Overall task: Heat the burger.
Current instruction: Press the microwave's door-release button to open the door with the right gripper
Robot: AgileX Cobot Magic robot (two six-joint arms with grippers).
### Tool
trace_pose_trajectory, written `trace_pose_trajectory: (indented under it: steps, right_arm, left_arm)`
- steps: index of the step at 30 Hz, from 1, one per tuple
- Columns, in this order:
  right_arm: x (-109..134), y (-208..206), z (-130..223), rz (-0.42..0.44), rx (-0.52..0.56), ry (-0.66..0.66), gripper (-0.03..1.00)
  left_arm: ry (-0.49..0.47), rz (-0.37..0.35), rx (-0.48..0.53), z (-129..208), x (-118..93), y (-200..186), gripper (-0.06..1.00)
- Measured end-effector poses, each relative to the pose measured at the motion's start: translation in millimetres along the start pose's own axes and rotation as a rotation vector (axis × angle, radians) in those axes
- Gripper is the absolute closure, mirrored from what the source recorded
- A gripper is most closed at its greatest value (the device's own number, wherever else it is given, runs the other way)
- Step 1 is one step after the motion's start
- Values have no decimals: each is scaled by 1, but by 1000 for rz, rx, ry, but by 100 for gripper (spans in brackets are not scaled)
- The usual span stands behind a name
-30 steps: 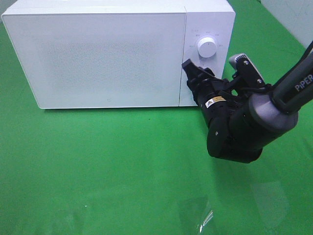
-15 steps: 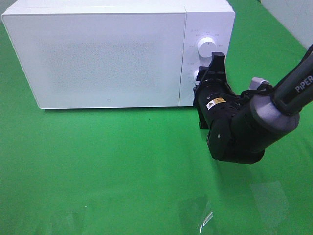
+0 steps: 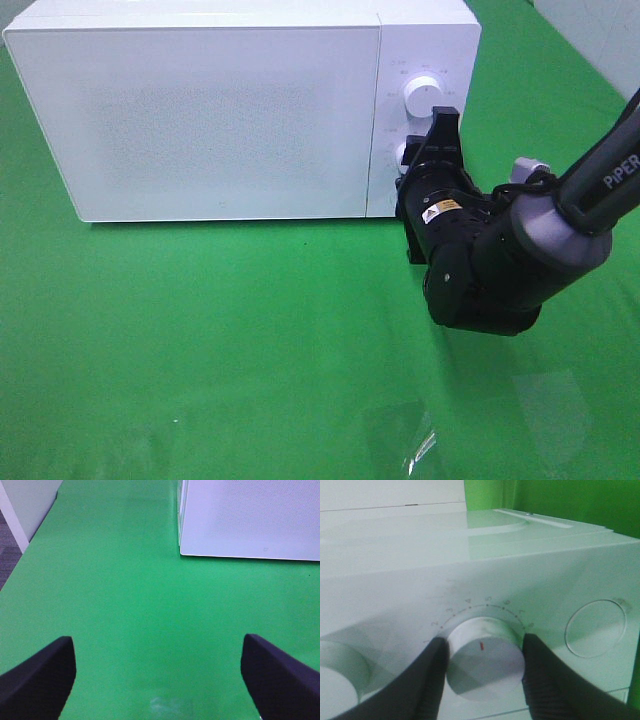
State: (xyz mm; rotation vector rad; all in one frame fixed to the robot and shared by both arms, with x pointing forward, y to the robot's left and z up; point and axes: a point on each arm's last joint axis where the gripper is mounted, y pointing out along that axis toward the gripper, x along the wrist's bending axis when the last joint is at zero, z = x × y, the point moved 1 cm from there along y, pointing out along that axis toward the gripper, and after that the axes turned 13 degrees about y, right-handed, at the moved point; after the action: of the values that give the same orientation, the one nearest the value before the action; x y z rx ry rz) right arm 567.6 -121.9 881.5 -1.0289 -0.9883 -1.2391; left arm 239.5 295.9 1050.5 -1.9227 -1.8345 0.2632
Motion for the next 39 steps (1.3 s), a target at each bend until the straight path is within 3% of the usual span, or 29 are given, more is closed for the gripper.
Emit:
trace_pose_trajectory:
  steps: [10,11,14,18,29,33,36,38,39]
  right_arm:
    - [1,-1,-1,1,-11,-13,53]
    - [2,-5,-1,9,8,-27,45]
    - [3,-7,-1,14,19,-41,41]
    - [-1,-18,-4,45,50,-88,24]
    - [11,-48,-16,89,109,-227,22]
    - [27,-70,-23,148,138,-417,22]
    - [29,-72,-23,157,143,-446,22]
    - [46,-81,-20,174,193,-652,22]
    - [46,-81,-20,174,193,-652,22]
  left_arm:
    - [0,0,0,0,0,0,13]
    - [0,0,0,0,0,0,13]
    - [0,0,0,0,0,0,13]
    - [0,0,0,0,0,0,13]
    - [0,0,0,0,0,0,13]
    - [0,0,0,0,0,0,13]
    - [0,0,0,0,0,0,13]
    - [0,0,0,0,0,0,13]
    - [0,0,0,0,0,0,13]
